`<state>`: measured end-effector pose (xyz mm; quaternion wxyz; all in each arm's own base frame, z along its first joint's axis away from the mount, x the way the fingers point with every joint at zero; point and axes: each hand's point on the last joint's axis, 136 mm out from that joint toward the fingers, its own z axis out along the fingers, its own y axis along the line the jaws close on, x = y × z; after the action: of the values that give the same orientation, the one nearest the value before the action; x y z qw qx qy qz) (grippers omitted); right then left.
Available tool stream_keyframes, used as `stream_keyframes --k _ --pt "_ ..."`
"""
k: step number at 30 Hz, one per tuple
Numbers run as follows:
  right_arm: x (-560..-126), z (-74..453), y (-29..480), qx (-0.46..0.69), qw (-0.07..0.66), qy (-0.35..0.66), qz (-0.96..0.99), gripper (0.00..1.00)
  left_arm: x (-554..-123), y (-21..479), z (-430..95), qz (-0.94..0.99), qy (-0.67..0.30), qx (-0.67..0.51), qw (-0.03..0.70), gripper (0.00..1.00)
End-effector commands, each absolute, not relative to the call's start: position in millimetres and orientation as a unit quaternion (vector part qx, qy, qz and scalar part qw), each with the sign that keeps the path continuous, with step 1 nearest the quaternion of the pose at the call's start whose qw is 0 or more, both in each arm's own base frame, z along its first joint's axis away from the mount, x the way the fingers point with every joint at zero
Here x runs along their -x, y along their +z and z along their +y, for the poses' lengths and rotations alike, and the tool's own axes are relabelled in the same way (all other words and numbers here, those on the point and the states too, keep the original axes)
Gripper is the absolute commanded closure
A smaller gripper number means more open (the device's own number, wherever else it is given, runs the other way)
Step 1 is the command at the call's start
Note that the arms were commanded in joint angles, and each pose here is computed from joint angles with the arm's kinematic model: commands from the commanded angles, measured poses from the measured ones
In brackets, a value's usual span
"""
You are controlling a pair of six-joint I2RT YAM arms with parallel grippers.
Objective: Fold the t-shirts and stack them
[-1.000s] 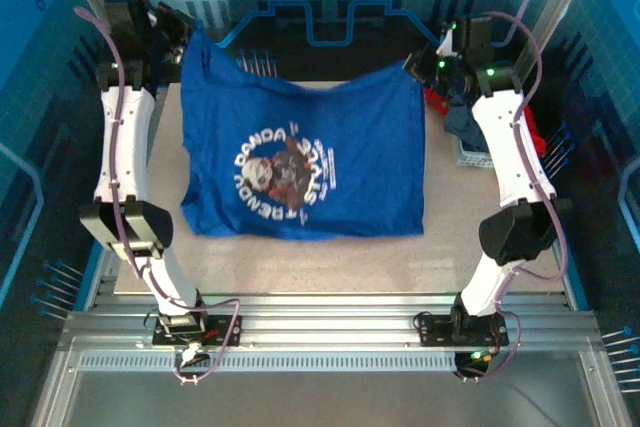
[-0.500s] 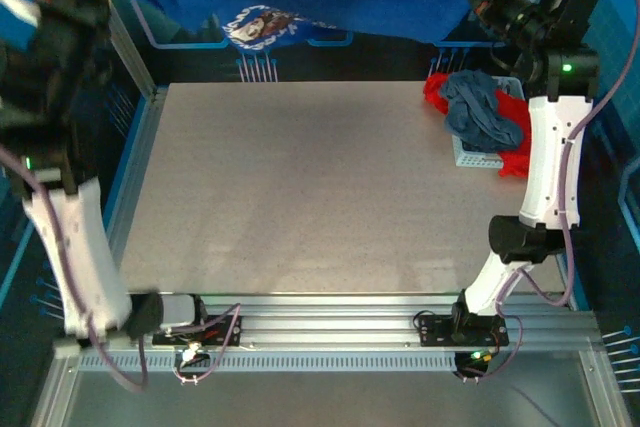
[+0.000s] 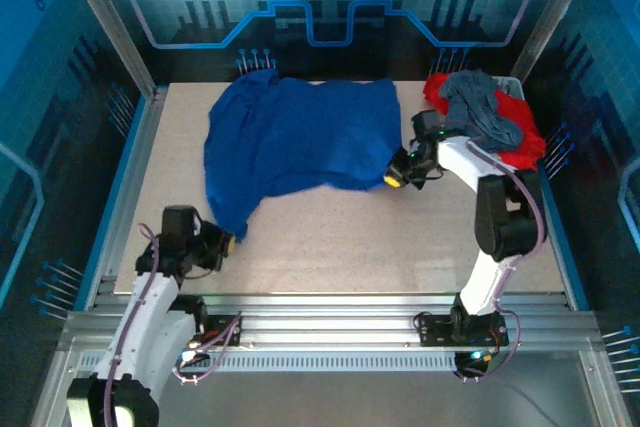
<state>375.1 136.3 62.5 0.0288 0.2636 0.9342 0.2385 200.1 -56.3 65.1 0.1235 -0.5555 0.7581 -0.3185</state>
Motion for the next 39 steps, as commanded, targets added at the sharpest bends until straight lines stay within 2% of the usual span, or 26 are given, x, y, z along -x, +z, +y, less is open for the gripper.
stream_keyframes --k 1,4,11,14,20,25,29,34,39 --pt "-355.4 119.6 43.9 -0.268 -0.007 0.165 0.949 1.00 -193.7 55.7 -70.2 0.746 -0.340 0.566 0.091 1.00" --pt "-343.5 102.3 41.8 -0.274 -0.007 0.118 0.954 1.00 -186.0 46.8 -78.1 0.755 -0.331 0.561 0.068 1.00" --pt "-318.6 62.4 58.3 -0.301 0.019 0.058 0.952 1.00 -192.4 63.6 -87.9 0.757 -0.347 0.549 0.073 1.00" --pt "-313.6 45.8 65.8 -0.315 0.028 0.055 0.947 1.00 -205.0 91.4 -93.1 0.758 -0.372 0.527 0.099 1.00" --pt "-322.0 10.1 91.9 -0.345 0.063 0.056 0.935 1.00 -242.4 186.5 -96.6 0.734 -0.451 0.464 0.206 1.00" --pt "-333.2 -34.1 127.8 -0.393 0.115 0.033 0.912 1.00 -257.2 227.9 -108.3 0.729 -0.487 0.431 0.216 1.00" --pt "-334.7 -51.3 145.9 -0.410 0.140 0.014 0.901 1.00 -254.1 222.1 -112.8 0.741 -0.478 0.425 0.205 1.00" --pt "-326.7 -39.9 127.6 -0.397 0.113 0.015 0.911 1.00 -235.9 192.6 -109.8 0.743 -0.459 0.453 0.180 1.00" --pt "-315.6 -34.0 109.3 -0.385 0.091 0.001 0.918 1.00 -211.8 154.0 -119.0 0.766 -0.434 0.462 0.104 1.00"
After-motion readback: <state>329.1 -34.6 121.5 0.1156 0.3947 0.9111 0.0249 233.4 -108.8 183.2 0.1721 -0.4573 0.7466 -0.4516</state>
